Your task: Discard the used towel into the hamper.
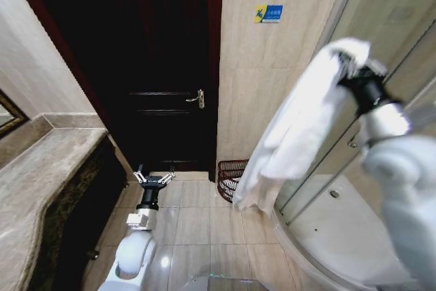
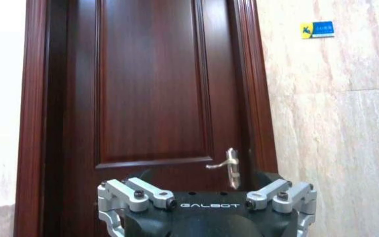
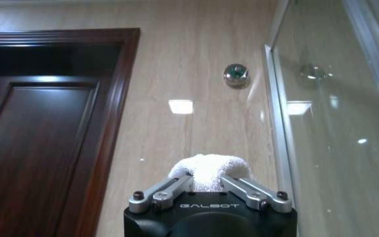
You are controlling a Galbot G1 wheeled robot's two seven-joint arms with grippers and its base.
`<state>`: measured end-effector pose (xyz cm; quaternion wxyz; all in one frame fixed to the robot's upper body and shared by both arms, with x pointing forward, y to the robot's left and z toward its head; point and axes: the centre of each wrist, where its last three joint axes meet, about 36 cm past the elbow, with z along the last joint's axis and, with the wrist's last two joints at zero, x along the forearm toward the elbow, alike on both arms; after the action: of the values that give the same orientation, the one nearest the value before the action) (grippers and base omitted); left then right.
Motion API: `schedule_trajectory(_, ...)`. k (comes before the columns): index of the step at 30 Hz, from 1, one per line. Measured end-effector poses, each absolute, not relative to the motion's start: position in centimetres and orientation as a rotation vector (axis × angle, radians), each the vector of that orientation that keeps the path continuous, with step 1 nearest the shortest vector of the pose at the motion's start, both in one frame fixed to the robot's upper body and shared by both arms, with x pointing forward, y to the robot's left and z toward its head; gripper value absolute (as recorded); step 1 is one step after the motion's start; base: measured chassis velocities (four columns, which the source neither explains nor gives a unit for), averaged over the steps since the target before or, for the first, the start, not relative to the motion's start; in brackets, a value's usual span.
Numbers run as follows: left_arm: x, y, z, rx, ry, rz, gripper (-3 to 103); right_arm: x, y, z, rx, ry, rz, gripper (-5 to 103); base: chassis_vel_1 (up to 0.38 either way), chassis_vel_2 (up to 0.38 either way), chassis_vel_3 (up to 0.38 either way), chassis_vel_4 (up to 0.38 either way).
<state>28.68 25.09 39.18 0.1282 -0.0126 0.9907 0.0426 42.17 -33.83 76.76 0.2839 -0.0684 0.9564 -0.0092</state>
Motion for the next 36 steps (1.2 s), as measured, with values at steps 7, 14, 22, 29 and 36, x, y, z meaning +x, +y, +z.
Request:
schedule_trajectory(7,27.9,26.8,36.9,-0.049,2.908,0.137,100,46.0,-32.0,85.8,-0.136,2.497,-0.007,3,0.0,0.0,0.0,0.0)
schedule_trajectory(14,28.9,27.2,37.3,-0.07,2.899,0.128,100,49.1,-30.8,90.7,-0.039,2.496,-0.017,3,0.0,0.0,0.0,0.0)
schedule_trajectory(22,29.5,27.2,37.7,-0.071,2.89,0.104,100,56.6,-27.9,97.7,0.021,2.5,0.005,3,0.0,0.0,0.0,0.0)
schedule_trajectory(29,29.6,27.8,38.2,-0.093,2.88,0.107,100,59.7,-26.0,97.3,0.039,2.534,-0.02,3,0.0,0.0,0.0,0.0)
schedule_trajectory(36,29.7,28.2,38.1,-0.107,2.875,0.103,100,61.8,-26.5,90.3,0.056,2.628,-0.031,3,0.0,0.0,0.0,0.0)
